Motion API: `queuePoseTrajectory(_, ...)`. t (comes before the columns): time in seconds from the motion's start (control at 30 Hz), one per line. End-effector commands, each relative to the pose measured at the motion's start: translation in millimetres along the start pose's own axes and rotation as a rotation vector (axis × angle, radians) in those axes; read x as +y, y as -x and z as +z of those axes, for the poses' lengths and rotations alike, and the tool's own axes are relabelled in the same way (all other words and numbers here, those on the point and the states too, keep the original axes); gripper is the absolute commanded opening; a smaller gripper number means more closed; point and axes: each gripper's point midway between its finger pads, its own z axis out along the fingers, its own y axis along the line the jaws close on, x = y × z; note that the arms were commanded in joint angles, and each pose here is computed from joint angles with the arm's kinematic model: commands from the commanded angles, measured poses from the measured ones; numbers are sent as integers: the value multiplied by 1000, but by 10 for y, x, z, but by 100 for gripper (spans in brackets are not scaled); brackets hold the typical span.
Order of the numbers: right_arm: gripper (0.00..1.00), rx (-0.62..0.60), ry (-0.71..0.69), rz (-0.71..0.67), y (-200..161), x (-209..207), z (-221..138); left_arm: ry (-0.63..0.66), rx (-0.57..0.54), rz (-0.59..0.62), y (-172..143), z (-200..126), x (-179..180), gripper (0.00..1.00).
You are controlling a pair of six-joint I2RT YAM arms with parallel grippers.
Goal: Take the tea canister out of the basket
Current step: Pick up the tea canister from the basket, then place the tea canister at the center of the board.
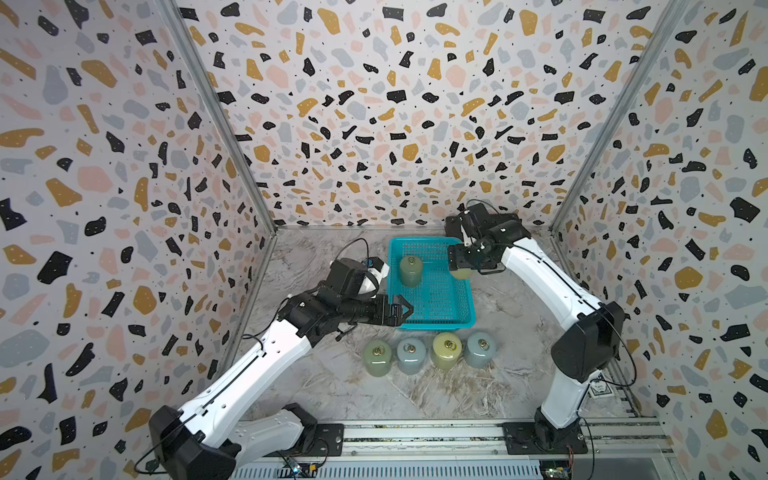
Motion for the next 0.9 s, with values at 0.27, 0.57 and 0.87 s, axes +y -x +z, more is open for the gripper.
queuePoseTrajectory(0.27,83,-32,-74,121,-728,-502,-465,-92,22,27,-7,123,-247,100)
queuePoseTrajectory(0.57,85,-5,-161,218,-1357,-935,-452,-119,58,48,-11,246,-398,100)
queuePoseTrajectory(0.87,86,92,-192,328,-1916,-1188,-157,-119,74,54,-23,284,-451,100)
